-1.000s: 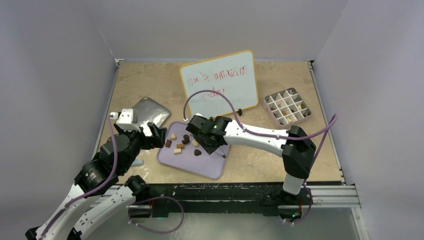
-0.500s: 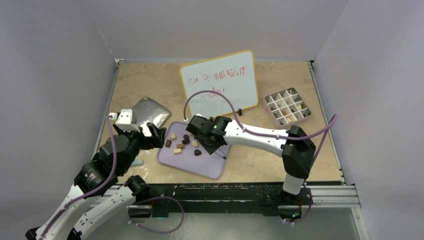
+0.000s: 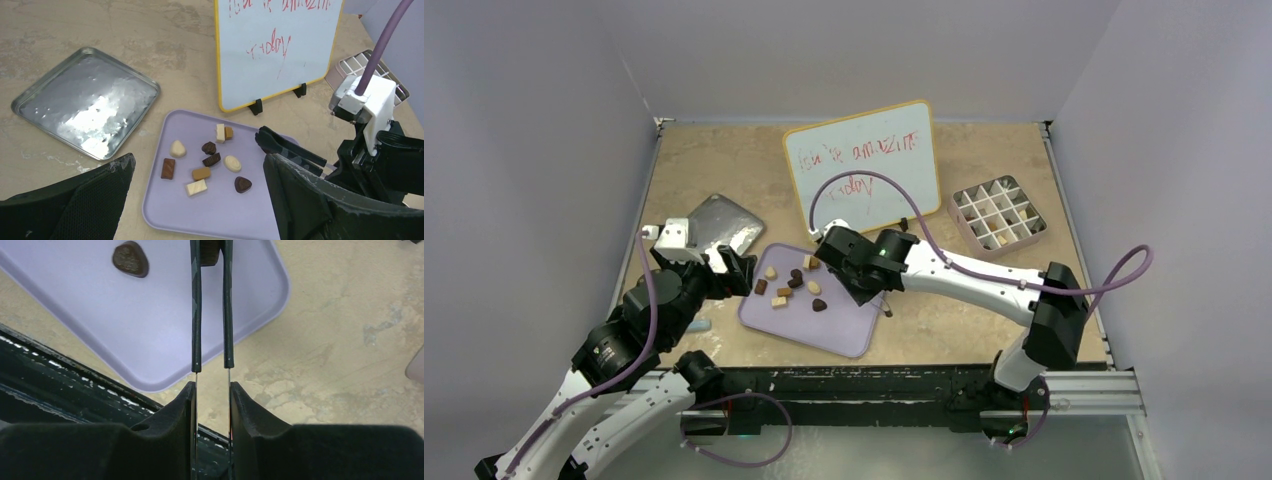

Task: Pack the chocolate
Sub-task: Pick up the fake chocolate from the plate, then place the fake chocolate in the packing box.

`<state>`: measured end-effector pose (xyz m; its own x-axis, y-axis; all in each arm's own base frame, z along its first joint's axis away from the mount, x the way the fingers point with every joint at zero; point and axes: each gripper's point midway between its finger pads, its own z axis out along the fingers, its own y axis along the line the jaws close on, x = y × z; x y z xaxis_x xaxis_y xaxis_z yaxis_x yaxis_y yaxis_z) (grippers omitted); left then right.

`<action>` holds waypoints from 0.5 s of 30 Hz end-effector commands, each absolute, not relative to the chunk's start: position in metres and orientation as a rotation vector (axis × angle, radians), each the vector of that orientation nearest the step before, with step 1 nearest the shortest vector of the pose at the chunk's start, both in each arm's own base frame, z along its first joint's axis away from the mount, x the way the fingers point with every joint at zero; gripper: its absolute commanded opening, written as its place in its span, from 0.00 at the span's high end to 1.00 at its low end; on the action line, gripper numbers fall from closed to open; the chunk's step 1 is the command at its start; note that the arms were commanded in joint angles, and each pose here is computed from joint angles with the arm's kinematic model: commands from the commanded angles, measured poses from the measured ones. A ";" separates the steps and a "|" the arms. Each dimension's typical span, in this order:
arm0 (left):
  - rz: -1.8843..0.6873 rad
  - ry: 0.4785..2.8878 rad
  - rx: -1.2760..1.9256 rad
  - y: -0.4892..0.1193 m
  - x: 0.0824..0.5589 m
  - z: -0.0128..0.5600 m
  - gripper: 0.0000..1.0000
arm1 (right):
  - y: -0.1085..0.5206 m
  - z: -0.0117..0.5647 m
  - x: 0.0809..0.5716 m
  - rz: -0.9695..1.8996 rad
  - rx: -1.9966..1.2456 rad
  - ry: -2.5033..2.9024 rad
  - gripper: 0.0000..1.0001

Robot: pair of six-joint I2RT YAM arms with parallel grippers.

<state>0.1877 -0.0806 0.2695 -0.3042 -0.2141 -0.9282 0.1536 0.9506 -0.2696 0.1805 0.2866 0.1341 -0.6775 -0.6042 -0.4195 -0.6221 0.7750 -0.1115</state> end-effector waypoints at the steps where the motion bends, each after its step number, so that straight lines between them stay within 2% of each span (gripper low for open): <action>1: -0.356 1.838 -0.044 -0.081 0.190 0.270 0.00 | 0.254 0.154 0.201 -0.057 -0.801 2.525 0.89; 15: -0.370 1.844 -0.022 -0.086 0.190 0.269 0.00 | 0.110 0.187 0.284 -0.339 -0.214 2.526 0.89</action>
<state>0.1879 -0.0818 0.2686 -0.3090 -0.2101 -0.9276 0.1569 0.9507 -0.2675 0.2706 0.1534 0.1726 -0.8217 -0.2910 -0.4901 -0.2054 0.9533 -0.2216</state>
